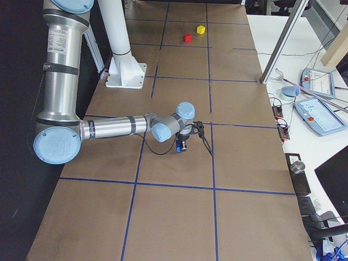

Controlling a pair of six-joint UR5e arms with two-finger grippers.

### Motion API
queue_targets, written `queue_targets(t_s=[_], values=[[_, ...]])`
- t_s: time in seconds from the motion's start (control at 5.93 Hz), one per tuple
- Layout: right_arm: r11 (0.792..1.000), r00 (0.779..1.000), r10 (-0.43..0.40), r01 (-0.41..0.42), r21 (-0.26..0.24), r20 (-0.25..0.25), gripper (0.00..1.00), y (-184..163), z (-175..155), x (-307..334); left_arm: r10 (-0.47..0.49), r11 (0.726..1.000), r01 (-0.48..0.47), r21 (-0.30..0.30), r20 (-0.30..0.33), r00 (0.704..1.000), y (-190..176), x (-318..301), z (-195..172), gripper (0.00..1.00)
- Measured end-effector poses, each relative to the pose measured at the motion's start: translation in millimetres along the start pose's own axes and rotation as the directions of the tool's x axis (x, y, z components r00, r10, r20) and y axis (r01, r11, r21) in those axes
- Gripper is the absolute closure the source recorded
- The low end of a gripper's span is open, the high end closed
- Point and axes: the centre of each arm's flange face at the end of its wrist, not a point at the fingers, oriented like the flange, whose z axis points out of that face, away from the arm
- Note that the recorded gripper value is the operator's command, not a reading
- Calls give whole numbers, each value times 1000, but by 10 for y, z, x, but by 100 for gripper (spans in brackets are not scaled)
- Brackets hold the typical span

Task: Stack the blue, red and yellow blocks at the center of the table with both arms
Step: 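Carry the blue cube with the right gripper to the table centre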

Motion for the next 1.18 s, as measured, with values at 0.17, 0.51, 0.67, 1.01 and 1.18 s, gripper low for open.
queue_targets(t_s=[0.17,0.51,0.67,1.01,1.18], values=[[999,999,36,-36,-8,40,100,-195,28,-975,4,1000,-4,2,0,1000,7,6,-9,0],[995,995,101,-101,-15,14,99,-509,228,-2819,5,1000,-5,5,1,1000,26,19,-22,0],[989,989,148,-149,-10,-11,99,-663,433,-3480,4,1000,-4,5,1,1000,38,19,-21,0],[984,983,177,-177,-3,-58,99,-695,771,-4072,4,1000,-5,7,1,1000,39,37,-36,0],[984,982,179,-179,-4,-68,99,-692,896,-4122,5,1000,-5,8,1,1000,38,40,-37,0]])
